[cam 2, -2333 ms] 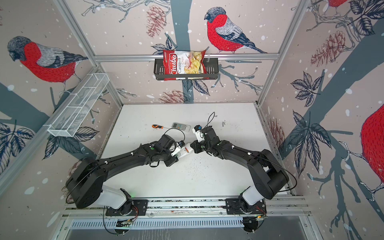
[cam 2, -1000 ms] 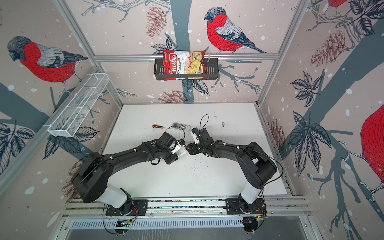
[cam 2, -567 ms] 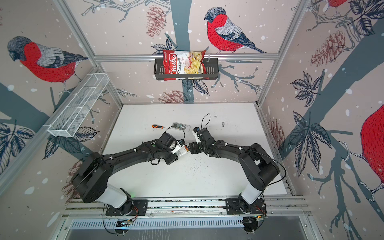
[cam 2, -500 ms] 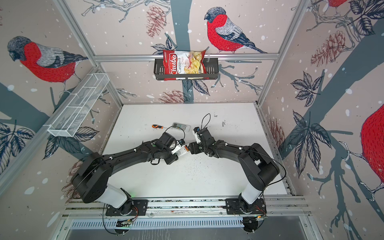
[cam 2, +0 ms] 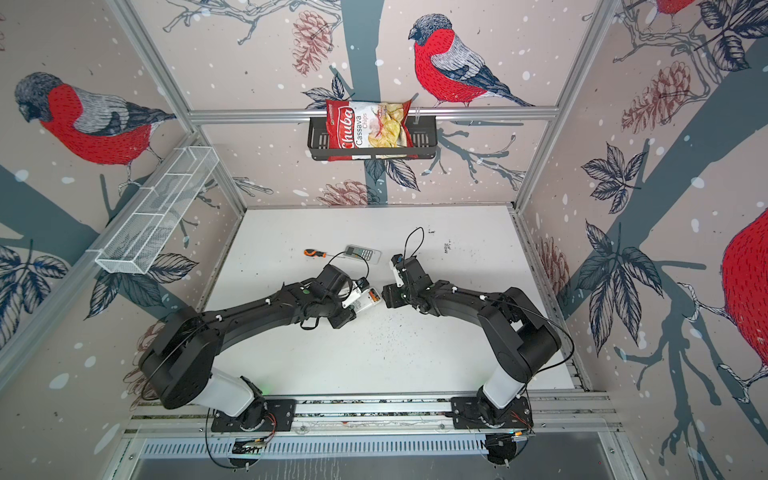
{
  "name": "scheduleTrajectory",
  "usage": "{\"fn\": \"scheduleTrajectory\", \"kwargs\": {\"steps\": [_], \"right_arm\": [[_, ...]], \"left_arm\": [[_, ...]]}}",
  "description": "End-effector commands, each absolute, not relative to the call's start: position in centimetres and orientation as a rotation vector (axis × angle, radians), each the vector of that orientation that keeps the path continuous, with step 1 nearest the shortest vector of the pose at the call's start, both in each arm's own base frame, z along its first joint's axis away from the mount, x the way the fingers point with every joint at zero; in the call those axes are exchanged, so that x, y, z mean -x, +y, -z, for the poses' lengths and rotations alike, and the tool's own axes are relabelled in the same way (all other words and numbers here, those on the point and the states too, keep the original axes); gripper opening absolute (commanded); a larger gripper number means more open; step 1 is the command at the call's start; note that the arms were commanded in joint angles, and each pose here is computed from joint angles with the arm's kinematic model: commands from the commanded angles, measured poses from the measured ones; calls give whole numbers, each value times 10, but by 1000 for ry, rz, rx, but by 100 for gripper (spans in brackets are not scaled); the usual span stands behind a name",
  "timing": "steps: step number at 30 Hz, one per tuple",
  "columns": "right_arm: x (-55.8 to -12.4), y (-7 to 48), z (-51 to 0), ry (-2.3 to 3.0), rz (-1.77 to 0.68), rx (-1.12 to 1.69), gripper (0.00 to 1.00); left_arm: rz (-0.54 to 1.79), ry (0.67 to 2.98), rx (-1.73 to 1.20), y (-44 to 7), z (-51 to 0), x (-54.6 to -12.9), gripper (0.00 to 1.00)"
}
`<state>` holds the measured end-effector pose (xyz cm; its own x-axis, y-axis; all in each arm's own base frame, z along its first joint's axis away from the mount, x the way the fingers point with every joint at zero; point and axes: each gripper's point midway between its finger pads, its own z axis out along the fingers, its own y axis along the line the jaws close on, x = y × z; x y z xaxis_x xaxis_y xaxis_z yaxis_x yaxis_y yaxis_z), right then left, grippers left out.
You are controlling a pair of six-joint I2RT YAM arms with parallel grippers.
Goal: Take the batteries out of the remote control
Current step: 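Lift the cover off with the right gripper and set it on the table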
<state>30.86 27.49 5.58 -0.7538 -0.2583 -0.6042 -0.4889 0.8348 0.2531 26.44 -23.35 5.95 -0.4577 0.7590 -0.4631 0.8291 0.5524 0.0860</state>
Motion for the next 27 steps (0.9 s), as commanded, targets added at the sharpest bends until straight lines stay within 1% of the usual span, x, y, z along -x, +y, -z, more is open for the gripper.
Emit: {"fn": "scheduleTrajectory", "kwargs": {"steps": [1, 8, 15, 18, 22, 23, 27], "right_arm": [[-313, 268, -59, 2434, -503, 526, 71], [-324, 245, -77, 2383, -507, 404, 71], [-324, 239, -85, 2356, -534, 377, 72], [-323, 240, -84, 2360, -543, 383, 74], [-323, 241, -86, 2352, -549, 384, 74], [-323, 240, -87, 2352, -547, 382, 74], [-323, 240, -87, 2350, -549, 382, 75]], "left_arm": [[209, 2327, -1293, -235, -59, -267, 35], [163, 2385, -1303, -228, -42, -271, 35], [138, 2422, -1284, -224, -34, -277, 35], [85, 2449, -1270, -217, -29, -282, 40], [46, 2475, -1264, -211, -23, -283, 58], [43, 2475, -1263, -211, -22, -284, 62], [1, 2472, -1248, -206, -24, -286, 69]]}}
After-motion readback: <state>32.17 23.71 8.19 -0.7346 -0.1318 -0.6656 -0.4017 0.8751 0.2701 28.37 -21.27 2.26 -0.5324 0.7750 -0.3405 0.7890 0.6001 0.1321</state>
